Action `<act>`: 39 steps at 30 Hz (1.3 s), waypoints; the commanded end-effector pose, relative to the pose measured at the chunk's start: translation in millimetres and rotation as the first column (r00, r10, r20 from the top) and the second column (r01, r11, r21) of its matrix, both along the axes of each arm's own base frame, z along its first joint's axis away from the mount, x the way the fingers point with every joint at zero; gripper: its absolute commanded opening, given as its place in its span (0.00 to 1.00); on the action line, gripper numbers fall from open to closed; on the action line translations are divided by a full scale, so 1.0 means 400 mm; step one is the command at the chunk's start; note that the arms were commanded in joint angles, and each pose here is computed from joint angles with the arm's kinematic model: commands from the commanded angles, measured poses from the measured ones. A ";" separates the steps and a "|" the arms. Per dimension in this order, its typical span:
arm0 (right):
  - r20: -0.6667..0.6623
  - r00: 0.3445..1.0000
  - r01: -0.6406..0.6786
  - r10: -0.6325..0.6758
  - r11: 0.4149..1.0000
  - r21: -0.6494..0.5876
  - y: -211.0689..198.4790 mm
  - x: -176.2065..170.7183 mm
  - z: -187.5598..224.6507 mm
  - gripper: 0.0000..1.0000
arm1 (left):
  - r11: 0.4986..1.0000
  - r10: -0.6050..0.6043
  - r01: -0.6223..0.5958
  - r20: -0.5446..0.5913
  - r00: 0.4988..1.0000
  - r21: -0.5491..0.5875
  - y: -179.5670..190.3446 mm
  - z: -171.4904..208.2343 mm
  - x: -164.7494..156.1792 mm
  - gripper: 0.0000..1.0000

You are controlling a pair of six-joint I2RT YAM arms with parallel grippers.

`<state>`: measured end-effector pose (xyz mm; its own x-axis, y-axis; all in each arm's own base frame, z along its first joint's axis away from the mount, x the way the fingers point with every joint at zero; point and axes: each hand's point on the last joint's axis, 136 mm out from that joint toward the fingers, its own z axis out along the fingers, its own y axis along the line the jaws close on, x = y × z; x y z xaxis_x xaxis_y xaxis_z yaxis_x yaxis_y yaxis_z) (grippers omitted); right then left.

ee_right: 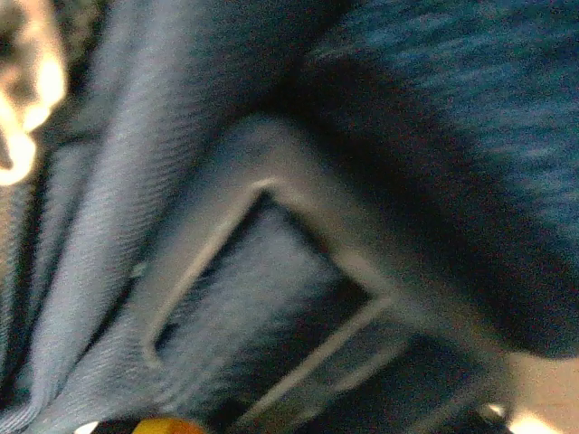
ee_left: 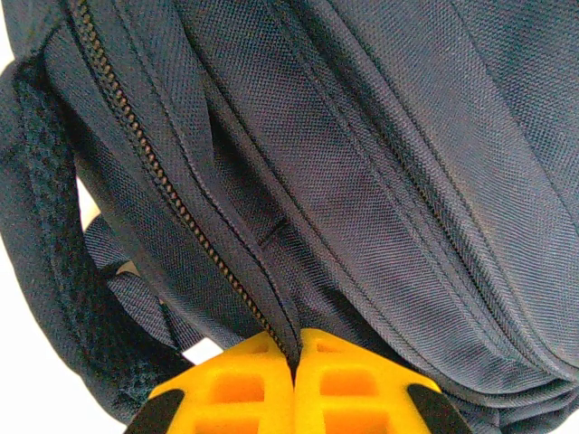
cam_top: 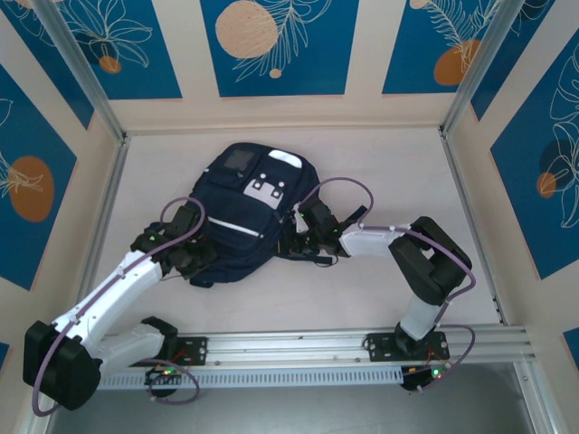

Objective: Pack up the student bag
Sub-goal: Zip the student bag at the center of the table, then move the student bag to the center of the table.

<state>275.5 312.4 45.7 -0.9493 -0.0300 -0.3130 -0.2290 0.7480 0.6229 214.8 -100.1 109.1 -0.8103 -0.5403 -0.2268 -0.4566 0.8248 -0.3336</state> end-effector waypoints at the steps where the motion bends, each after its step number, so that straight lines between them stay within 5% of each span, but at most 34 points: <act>1: -0.008 0.994 0.111 -0.111 0.994 -0.010 -0.034 0.063 0.001 0.14 | 0.999 0.001 -0.002 0.018 1.000 0.036 0.028 0.008 -0.003 0.00; 13: -0.054 0.969 0.241 -0.240 0.970 0.023 -0.099 0.109 -0.003 0.16 | 1.000 -0.026 0.026 0.007 1.000 -0.001 0.007 -0.011 -0.004 0.00; 21: -0.030 0.979 0.199 -0.201 0.979 -0.053 -0.123 0.062 0.013 0.39 | 0.979 -0.172 0.170 -0.010 0.985 -0.114 -0.088 -0.028 0.020 0.00; 26: 0.073 0.965 0.263 -0.253 0.940 -0.216 -0.230 0.023 0.047 0.47 | 0.945 -0.303 0.301 0.005 0.953 -0.124 -0.180 -0.014 0.040 0.00; 29: 0.175 0.921 0.388 -0.349 0.868 -0.310 -0.329 0.014 0.093 0.46 | 0.892 -0.441 0.441 0.019 0.897 -0.101 -0.273 -0.004 0.043 0.00; 35: 0.392 0.779 0.625 -0.489 0.646 -0.437 -0.516 0.000 0.215 0.46 | 0.667 -0.735 0.722 -0.007 0.678 -0.185 -0.491 0.007 -0.025 0.02; 39: 0.440 0.746 0.662 -0.500 0.631 -0.405 -0.554 -0.008 0.254 0.47 | 0.544 -0.832 0.811 -0.009 0.555 -0.217 -0.565 0.011 -0.092 0.07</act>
<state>277.6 124.2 136.0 -0.7535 0.2685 -0.6001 0.1914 0.9629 0.1904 209.7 -290.7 90.8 -0.9837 0.1535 -0.0936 0.1779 0.9057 -0.3848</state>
